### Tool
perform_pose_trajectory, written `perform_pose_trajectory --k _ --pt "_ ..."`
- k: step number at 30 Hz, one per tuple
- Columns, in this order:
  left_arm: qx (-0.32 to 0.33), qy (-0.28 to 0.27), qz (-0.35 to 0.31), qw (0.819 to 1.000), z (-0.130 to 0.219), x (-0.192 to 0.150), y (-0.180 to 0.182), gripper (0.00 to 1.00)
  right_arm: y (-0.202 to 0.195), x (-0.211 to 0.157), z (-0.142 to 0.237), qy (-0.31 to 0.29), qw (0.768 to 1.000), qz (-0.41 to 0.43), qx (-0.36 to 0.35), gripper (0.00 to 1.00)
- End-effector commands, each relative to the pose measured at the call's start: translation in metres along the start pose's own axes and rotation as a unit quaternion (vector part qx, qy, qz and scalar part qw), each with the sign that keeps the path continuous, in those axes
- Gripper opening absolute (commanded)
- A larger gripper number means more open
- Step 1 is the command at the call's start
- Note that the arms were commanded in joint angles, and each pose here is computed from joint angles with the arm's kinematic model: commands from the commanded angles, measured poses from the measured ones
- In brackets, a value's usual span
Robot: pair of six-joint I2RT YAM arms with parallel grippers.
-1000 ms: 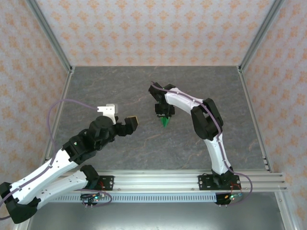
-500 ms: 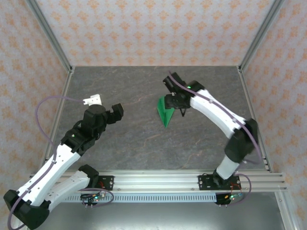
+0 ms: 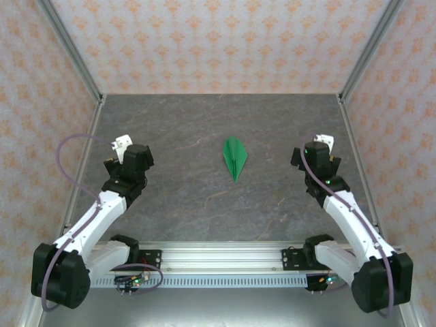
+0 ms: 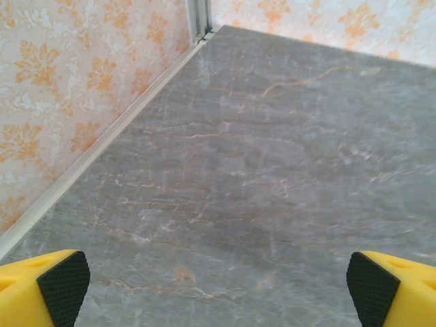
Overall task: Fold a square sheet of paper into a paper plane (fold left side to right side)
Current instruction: Reset both arms
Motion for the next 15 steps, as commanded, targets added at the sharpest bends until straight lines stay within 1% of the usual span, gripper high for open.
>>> perform_pose_trajectory --k 1,4,6,10,15 --pt "0.03 -0.054 -0.015 0.998 -0.011 0.011 0.002 1.0 -0.002 0.019 -0.021 -0.103 0.994 -0.045 0.017 1.0" --pt "0.01 -0.066 -0.04 0.997 -0.023 0.0 -0.009 1.0 0.002 -0.002 -0.047 -0.1 0.994 -0.047 0.028 1.0" --pt "-0.007 -0.079 -0.043 0.996 -0.028 -0.007 -0.014 1.0 0.007 -0.014 -0.06 -0.099 0.994 -0.036 0.036 1.0" --pt "-0.038 -0.103 -0.039 0.993 -0.033 -0.016 -0.02 1.0 0.015 -0.018 -0.07 -0.11 0.992 -0.016 0.057 1.0" --pt "-0.069 -0.117 -0.051 0.989 -0.045 -0.026 -0.031 1.0 0.022 -0.027 -0.086 -0.112 0.989 -0.029 0.088 1.0"
Point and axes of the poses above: each hand's point on the last joint's axis, 136 mm out from that joint toward the fingers, its own z axis back along the fingers, its own y axis along the line the jaws close on, x = y × z, the point moved 4 cm from there along z, back along the fingers, and after that the axes turned 1 degree about -z, right-handed, at the moved point
